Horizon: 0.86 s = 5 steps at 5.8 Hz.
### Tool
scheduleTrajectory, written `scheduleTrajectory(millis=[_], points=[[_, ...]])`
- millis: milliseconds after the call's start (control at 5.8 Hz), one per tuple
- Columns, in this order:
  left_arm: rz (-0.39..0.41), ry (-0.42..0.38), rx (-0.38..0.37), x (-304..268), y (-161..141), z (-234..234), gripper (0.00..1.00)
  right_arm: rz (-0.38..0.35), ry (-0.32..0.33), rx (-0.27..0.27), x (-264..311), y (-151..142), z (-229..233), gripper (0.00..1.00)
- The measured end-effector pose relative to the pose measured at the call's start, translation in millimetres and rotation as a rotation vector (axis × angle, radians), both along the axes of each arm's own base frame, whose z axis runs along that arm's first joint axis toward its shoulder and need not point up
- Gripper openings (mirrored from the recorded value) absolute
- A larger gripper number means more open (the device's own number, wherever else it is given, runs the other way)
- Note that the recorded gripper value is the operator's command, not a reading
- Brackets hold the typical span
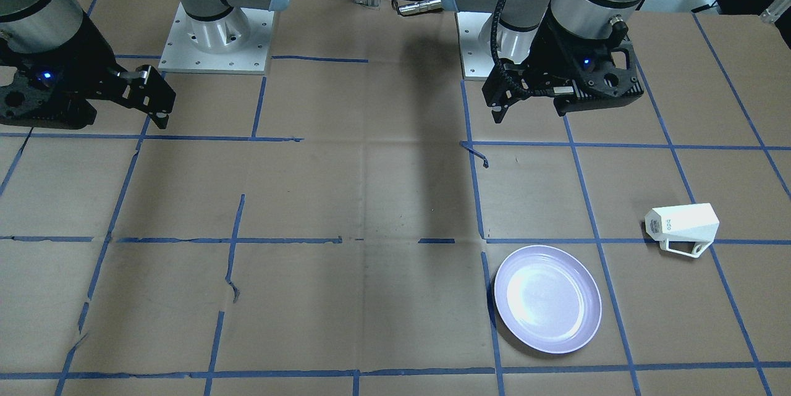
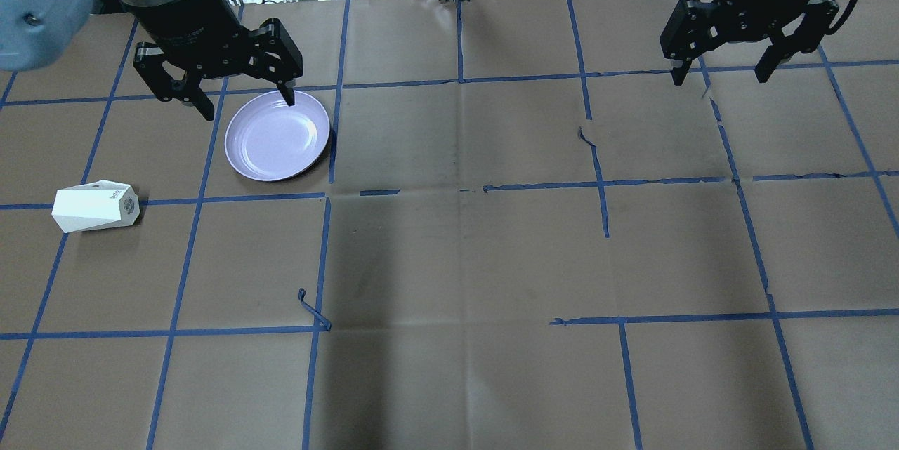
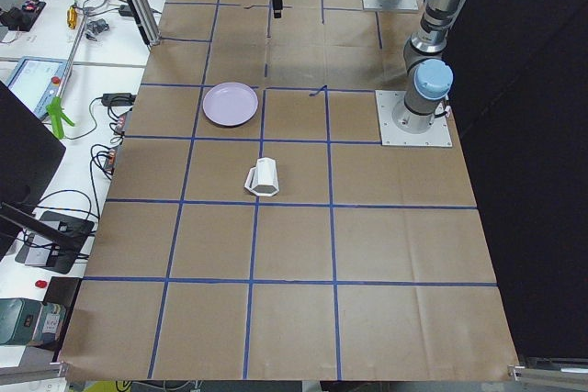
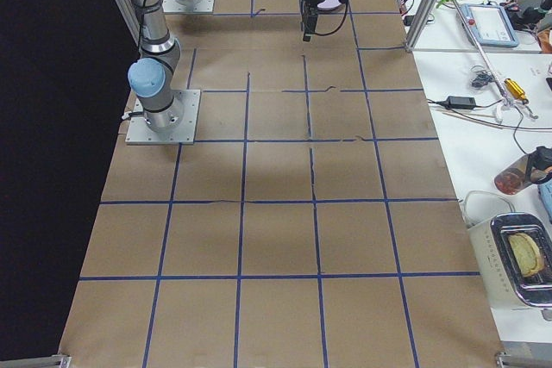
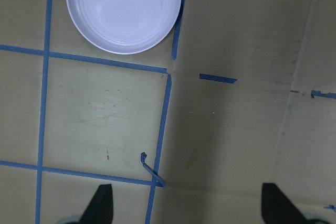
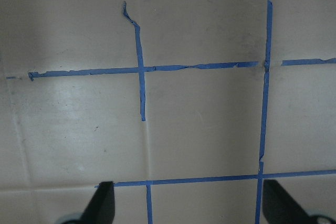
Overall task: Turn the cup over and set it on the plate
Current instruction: 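Move the left gripper from above the plate toward the white mug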
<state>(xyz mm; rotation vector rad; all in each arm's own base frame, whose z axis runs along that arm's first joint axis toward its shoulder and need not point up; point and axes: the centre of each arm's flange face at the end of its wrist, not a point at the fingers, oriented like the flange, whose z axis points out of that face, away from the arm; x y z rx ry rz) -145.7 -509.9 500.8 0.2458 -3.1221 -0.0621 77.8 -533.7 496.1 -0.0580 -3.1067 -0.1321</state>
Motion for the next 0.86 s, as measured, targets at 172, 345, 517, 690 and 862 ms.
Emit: scheduleTrajectory(millis=[172, 345, 517, 690, 862], points=[[0.0, -0.003, 0.0, 0.3, 0.0, 0.0, 0.99, 0.0, 0.0, 0.0, 0.0, 0.0, 0.0, 1.0], [0.0, -0.006, -0.003, 0.7, 0.9, 1.5, 0.99, 0.0, 0.0, 0.0, 0.0, 0.0, 0.0, 1.0], [0.0, -0.006, -0.001, 1.1, 2.0, 2.1, 0.99, 0.0, 0.0, 0.0, 0.0, 0.0, 0.0, 1.0], [-0.004, -0.007, 0.004, 2.9, 2.5, 1.2, 0.99, 0.0, 0.0, 0.0, 0.0, 0.0, 0.0, 1.0], [-0.015, -0.009, 0.002, 11.5, 0.3, 1.6, 0.99, 0.0, 0.0, 0.0, 0.0, 0.0, 0.0, 1.0]])
